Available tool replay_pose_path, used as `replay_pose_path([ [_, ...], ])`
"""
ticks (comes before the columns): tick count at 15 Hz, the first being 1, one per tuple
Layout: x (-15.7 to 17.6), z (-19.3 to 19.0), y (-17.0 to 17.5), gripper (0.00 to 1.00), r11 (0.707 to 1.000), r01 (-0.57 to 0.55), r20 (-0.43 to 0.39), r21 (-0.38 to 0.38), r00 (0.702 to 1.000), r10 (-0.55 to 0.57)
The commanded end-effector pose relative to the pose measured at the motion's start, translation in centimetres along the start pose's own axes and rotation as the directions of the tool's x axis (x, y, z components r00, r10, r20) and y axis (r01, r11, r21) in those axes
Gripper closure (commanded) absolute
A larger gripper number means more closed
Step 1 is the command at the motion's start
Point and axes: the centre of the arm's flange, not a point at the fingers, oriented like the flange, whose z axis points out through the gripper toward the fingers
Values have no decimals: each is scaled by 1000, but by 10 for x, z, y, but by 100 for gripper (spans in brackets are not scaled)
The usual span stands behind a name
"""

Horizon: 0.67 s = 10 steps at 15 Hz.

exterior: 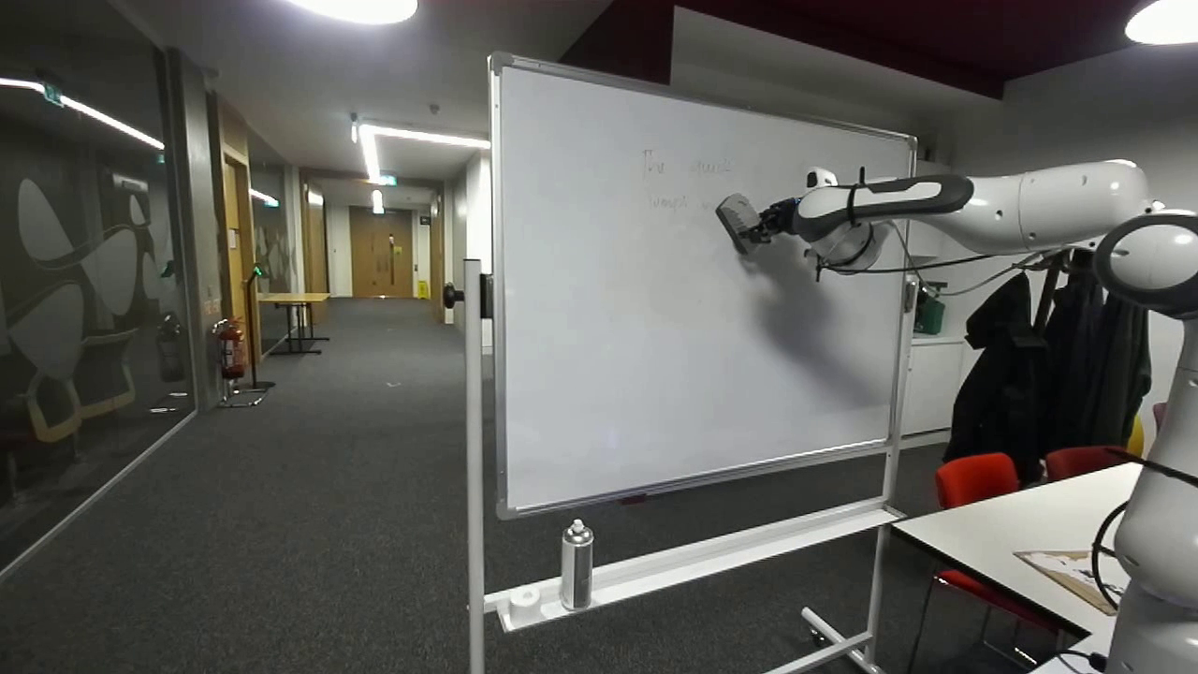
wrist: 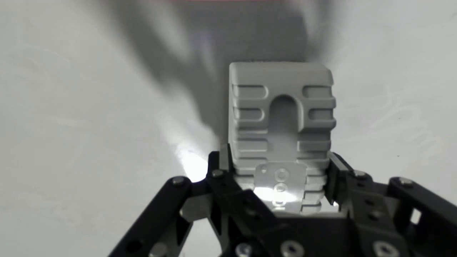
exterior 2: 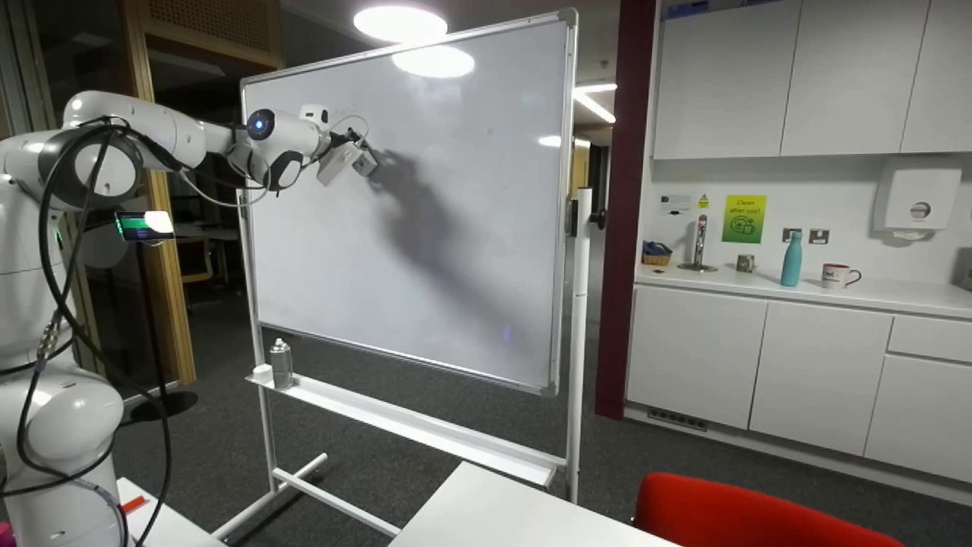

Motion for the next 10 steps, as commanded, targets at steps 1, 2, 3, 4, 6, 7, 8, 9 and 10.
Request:
replay_pose_path([
  [1,39,15,-24,65,999,38,-33,10,999,-38],
  [2,45,14,-27,65,999,44,-43,12,998,-44],
  [3,51,13,-29,65,999,49,-49,13,998,-48],
  [4,55,14,-33,65,998,54,-54,16,997,-53],
  [6,57,17,-40,65,998,62,-56,24,997,-60],
  [7,57,19,-43,65,998,61,-53,27,997,-60],
  [8,56,19,-43,65,998,47,-42,36,998,-45],
  [9,54,17,-40,65,999,33,-33,44,999,-31],
  [10,36,2,-34,40,998,48,-46,48,998,-46],
])
